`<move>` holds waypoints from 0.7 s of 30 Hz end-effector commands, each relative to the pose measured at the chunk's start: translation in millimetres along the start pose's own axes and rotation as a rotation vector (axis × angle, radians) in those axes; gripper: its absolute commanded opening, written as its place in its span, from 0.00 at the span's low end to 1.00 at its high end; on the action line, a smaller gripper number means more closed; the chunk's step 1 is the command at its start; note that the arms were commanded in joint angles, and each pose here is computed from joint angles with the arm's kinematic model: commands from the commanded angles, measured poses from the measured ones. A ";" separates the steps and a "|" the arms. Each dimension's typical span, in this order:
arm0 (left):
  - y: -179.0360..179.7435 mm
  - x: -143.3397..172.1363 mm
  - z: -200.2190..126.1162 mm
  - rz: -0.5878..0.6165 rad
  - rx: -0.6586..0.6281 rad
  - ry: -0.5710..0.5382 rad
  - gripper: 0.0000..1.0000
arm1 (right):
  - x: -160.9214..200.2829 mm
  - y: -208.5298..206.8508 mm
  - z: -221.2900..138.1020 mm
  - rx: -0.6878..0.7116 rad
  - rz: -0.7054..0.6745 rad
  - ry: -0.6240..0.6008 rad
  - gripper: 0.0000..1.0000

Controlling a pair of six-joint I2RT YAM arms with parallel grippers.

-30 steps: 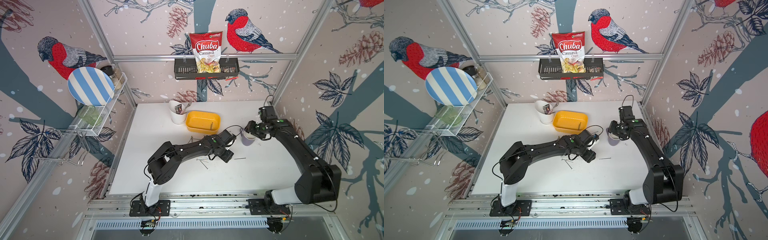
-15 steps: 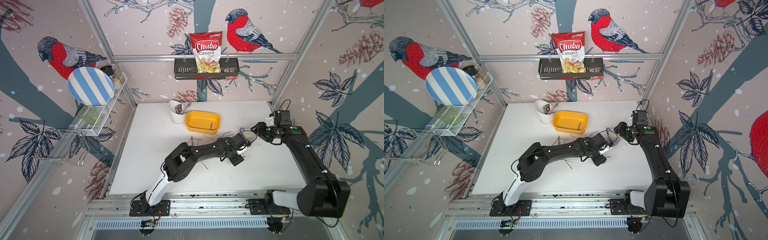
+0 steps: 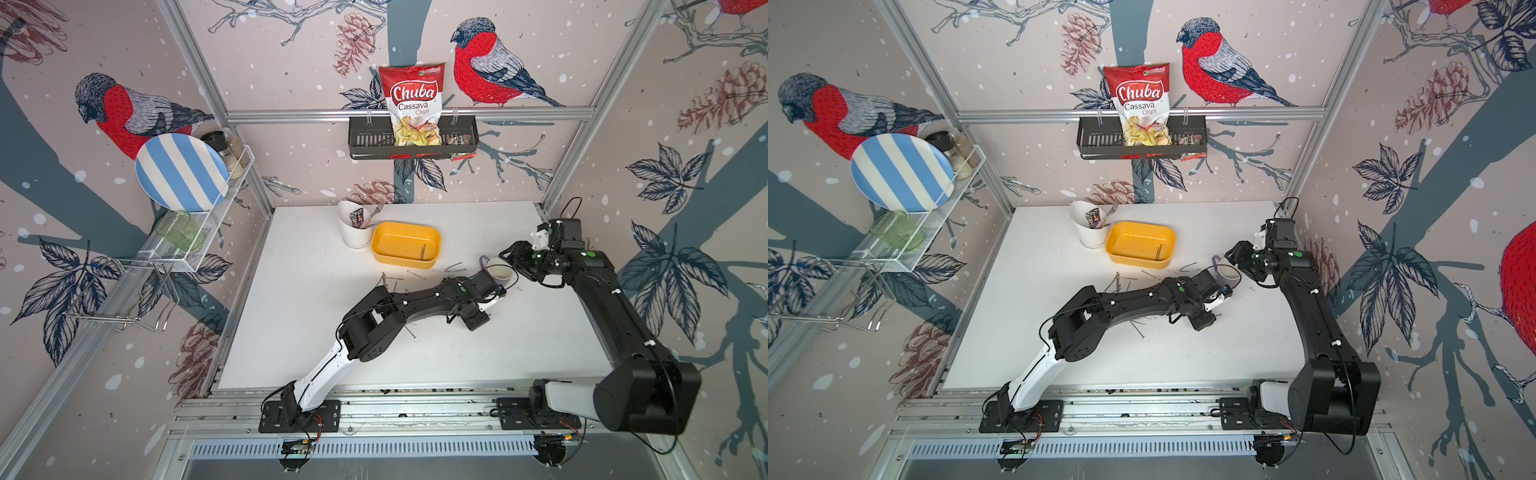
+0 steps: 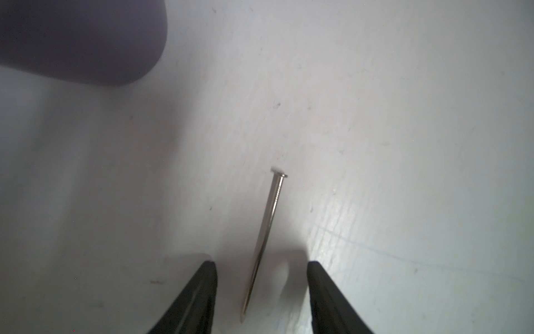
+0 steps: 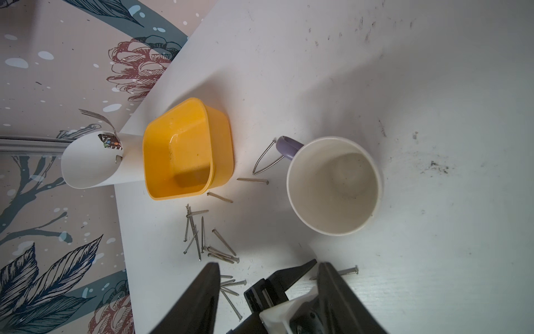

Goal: Put the nails on the desktop into the storage box
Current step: Pick up the nail from the center of the board.

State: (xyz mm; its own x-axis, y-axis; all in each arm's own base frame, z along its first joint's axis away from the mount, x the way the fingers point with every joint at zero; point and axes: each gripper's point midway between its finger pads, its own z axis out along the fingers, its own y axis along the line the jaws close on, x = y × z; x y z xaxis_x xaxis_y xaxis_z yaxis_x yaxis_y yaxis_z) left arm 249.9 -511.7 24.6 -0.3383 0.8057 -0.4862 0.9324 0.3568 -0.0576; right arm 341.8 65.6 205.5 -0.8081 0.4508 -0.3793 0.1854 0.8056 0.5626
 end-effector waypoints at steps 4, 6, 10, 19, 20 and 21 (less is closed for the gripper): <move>-7.5 13.7 15.9 0.009 0.005 0.047 0.43 | -4.7 7.5 -4.0 -0.028 -0.002 -0.017 0.58; -7.6 15.3 20.0 -0.002 0.005 0.053 0.34 | -5.6 8.5 -5.1 -0.029 -0.005 -0.021 0.58; -6.7 23.4 24.3 -0.007 0.000 0.081 0.16 | -5.1 8.5 -6.3 -0.028 -0.006 -0.024 0.58; -6.9 71.2 23.1 0.000 -0.030 0.222 0.00 | -7.5 10.0 -4.1 -0.041 -0.002 -0.032 0.59; -5.8 78.2 23.0 -0.007 -0.037 0.238 0.00 | -7.9 10.5 -3.6 -0.044 -0.001 -0.033 0.59; -5.0 85.4 22.1 -0.018 -0.044 0.255 0.00 | -8.6 11.3 -3.6 -0.047 0.000 -0.035 0.59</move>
State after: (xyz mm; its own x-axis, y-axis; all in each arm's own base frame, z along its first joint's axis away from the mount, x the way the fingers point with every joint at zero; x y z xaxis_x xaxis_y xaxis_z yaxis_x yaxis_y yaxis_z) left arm 252.1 -520.5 12.5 -0.3121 0.7856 -0.5343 0.9311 0.3646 -0.0080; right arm 342.6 66.6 212.5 -0.7985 0.4605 -0.3877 0.1797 0.7971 0.5765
